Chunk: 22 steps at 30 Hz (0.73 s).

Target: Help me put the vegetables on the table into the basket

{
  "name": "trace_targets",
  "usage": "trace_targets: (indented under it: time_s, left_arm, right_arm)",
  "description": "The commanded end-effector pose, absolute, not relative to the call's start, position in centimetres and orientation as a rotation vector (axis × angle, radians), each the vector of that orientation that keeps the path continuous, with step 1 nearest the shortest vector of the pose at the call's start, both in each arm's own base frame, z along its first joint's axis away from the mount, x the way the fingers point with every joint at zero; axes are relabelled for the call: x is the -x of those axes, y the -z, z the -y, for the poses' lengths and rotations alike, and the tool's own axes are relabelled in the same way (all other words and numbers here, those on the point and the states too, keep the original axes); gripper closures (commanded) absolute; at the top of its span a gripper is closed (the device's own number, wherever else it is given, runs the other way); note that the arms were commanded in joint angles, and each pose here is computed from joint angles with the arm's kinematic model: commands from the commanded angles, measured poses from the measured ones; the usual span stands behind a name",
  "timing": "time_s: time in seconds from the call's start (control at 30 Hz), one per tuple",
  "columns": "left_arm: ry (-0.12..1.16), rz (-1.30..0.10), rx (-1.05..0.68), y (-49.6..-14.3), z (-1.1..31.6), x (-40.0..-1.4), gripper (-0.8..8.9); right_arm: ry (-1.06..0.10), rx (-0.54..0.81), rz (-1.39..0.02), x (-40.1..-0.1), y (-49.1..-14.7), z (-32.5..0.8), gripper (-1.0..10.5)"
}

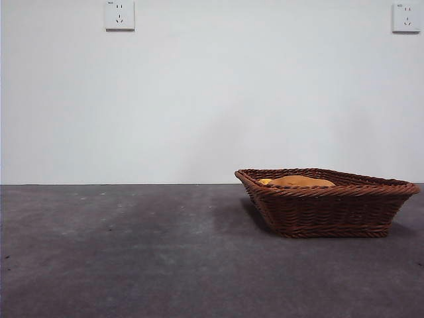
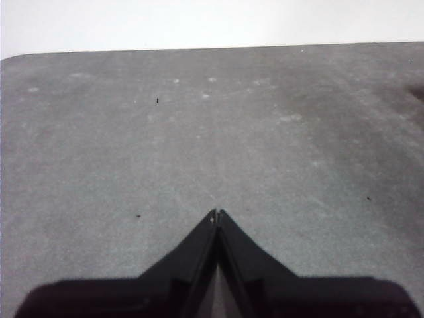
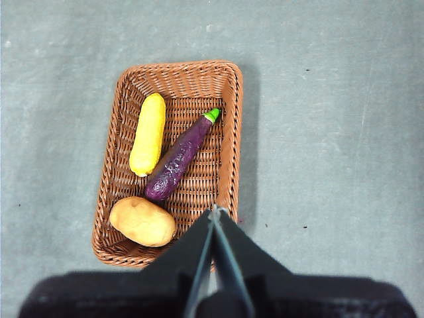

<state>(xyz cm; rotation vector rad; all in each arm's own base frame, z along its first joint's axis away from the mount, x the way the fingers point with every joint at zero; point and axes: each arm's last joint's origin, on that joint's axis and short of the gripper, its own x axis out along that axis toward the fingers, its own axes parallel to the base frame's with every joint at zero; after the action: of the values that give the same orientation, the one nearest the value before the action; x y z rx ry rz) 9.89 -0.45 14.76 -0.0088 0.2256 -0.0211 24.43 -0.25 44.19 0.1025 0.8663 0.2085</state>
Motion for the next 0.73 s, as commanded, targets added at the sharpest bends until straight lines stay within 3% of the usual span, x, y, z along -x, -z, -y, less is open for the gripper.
trace_targets:
  time_s: [0.03,0.27,0.43,0.57,0.73]
  left_arm:
    - [0.024,-0.239,-0.003,-14.4,0.4,-10.0,8.17]
    - [0.024,-0.262,-0.004,-14.2,0.4,-10.1,8.17]
    - [0.024,-0.277,-0.004,-14.1,0.4,-10.1,8.17]
    - [0.024,-0.294,-0.005,-13.9,0.4,-10.2,8.17]
    - [0.024,-0.313,-0.006,-13.8,0.4,-10.2,8.17]
  right_arm:
    - [-0.209,-0.100,-0.869,-24.7,-44.0,0.3,9.5]
    - [-0.139,-0.061,-0.819,-23.9,-44.4,0.5,9.5]
    - [-0.131,-0.030,-0.562,-20.8,-43.3,0.4,9.5]
    - [-0.125,-0.003,-0.281,-17.9,-39.9,0.3,9.5]
    - [-0.117,0.050,-0.049,-13.9,-32.2,0.1,9.5]
